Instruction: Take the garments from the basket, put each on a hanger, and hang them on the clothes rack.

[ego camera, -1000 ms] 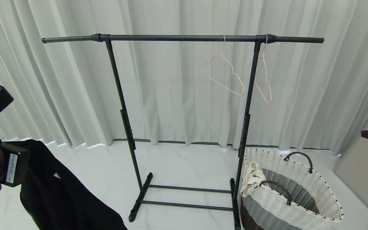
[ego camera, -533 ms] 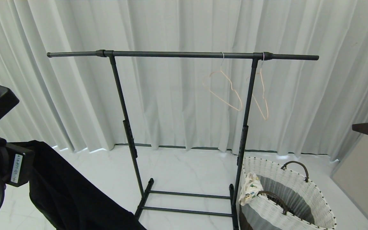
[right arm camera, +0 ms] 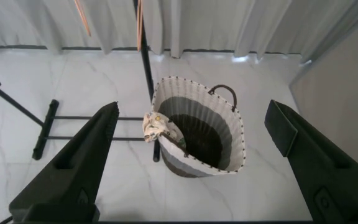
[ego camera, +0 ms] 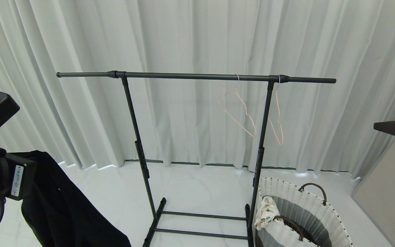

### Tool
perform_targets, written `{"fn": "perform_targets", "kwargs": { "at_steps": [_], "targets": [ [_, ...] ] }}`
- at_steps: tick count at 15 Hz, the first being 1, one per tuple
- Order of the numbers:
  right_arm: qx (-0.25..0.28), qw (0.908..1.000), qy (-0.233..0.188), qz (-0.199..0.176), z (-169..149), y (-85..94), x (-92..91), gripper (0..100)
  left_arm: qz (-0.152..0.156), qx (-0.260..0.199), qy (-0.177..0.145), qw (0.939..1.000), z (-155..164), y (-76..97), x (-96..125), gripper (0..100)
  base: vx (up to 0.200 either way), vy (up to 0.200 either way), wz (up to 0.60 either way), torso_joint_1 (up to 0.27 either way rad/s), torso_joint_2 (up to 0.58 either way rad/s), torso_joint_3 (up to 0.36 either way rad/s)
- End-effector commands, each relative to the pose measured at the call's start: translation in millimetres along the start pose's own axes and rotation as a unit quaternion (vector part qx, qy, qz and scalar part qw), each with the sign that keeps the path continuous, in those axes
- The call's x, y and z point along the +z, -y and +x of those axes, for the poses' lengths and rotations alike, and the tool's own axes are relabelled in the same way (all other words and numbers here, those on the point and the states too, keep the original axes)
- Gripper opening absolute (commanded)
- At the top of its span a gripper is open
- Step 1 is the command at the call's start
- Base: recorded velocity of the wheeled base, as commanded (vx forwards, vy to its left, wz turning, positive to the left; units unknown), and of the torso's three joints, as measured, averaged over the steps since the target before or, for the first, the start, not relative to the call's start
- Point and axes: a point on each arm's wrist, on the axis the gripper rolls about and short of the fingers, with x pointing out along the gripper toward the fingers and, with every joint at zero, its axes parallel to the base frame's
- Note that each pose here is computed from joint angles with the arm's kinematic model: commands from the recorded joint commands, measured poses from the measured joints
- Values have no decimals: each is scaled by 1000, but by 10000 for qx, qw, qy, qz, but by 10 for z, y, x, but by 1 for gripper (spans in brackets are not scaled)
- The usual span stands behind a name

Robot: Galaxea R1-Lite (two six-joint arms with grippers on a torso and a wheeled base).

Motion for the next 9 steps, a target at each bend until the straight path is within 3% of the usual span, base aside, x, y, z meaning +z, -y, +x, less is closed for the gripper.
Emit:
{"fn": "perform_targets", "kwargs": {
  "at_steps": [1, 9],
  "targets": [
    [-10, 10000, -67, -23, 87, -27, 1, 100, -20, 5, 13, 10000, -5, -2, 5, 0, 0, 0, 0, 90, -193, -100],
    [211, 9990, -210, -331, 160, -59, -21, 100, -45, 29, 163, 9999, -80, -10, -13, 0, 200, 0, 0, 20, -26, -18]
  ]
}}
